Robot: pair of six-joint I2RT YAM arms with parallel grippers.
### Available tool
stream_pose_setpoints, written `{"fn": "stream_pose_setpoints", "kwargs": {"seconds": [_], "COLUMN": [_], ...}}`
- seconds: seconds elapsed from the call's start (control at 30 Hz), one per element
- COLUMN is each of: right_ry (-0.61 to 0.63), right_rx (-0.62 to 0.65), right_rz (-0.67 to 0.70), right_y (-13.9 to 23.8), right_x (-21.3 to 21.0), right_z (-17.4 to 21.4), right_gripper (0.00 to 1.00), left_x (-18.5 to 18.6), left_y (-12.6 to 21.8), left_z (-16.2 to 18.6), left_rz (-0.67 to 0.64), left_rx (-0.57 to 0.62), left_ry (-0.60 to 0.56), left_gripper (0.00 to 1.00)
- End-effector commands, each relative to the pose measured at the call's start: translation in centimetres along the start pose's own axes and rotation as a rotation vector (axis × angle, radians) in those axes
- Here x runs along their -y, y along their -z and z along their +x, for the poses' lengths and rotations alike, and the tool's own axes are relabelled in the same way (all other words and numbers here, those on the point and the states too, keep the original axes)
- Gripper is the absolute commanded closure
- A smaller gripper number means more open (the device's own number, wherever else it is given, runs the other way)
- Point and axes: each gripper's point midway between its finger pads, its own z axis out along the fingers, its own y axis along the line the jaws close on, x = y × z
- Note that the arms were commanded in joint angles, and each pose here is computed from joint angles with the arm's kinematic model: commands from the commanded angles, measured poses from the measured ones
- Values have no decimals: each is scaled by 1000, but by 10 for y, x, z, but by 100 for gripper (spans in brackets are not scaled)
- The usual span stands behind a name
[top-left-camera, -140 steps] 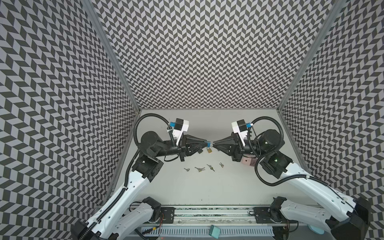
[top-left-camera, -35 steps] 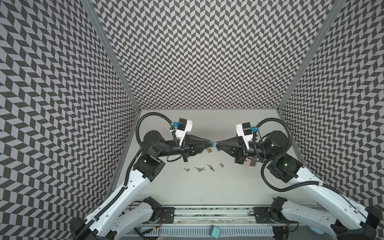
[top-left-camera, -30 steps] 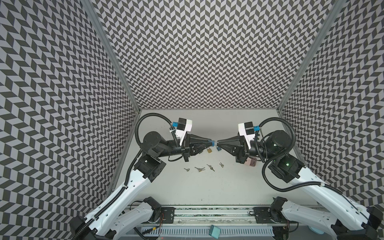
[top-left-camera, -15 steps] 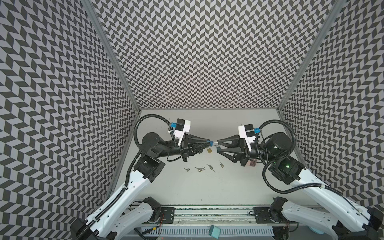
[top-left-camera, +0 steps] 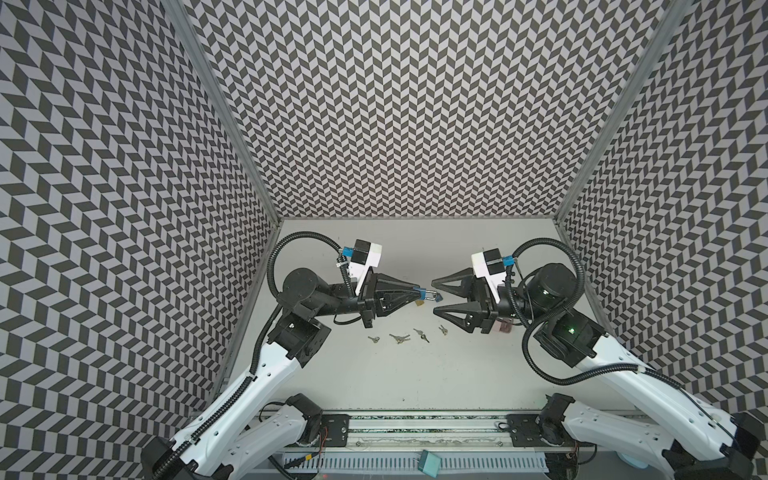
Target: Lock with the key
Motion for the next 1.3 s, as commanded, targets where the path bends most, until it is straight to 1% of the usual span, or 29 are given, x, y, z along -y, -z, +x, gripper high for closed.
{"fn": "stream_pose_setpoints", "kwargs": {"seconds": [0.0,0.13,0.23,0.3,0.37,0.47,0.5,0.53,0.6,0.67,0.7,0.73,0.77,0.83,0.9,0.93,1.13,1.27], "right_ry": [62,70,83,86,89,120,129,137,134,135,139,149,164,205,241,255,278,252], "right_rx": [16,46,76,91,86,61,50,32,17,48,72,98,118,144,141,133,109,72], "right_rz": [50,151,222,250,230,149,155,201,337,443,456,439,391,248,120,81,-49,-84], "right_y": [-2,3,9,13,12,9,10,13,23,35,39,40,39,34,30,28,21,11], "right_x": [6,20,29,31,28,15,15,22,41,53,52,46,36,9,-13,-19,-34,-31], "right_z": [-12,-16,-22,-24,-23,-17,-15,-11,-8,-16,-22,-29,-35,-40,-38,-36,-28,-21], "right_gripper": [41,49,56,59,60,58,57,57,59,62,63,64,64,64,60,57,47,46], "left_x": [15,16,16,17,16,15,15,15,16,15,15,15,14,13,12,13,12,13], "left_y": [0,-1,-2,-2,-2,-2,-1,-1,0,0,0,-1,-1,-2,-2,-2,-2,-3], "left_z": [-6,-4,-5,-4,-4,-5,-6,-8,-9,-10,-10,-9,-8,-7,-6,-6,-3,-2], "left_rz": [43,54,55,57,55,46,39,34,25,18,18,19,21,28,30,31,34,44], "left_rx": [20,13,13,12,12,17,18,21,22,21,20,17,14,12,10,11,5,2], "left_ry": [-37,-32,-31,-29,-28,-32,-36,-43,-52,-56,-55,-52,-50,-46,-42,-44,-37,-35], "left_gripper": [100,100,100,100,100,100,100,100,100,100,100,100,100,100,100,100,100,100]}}
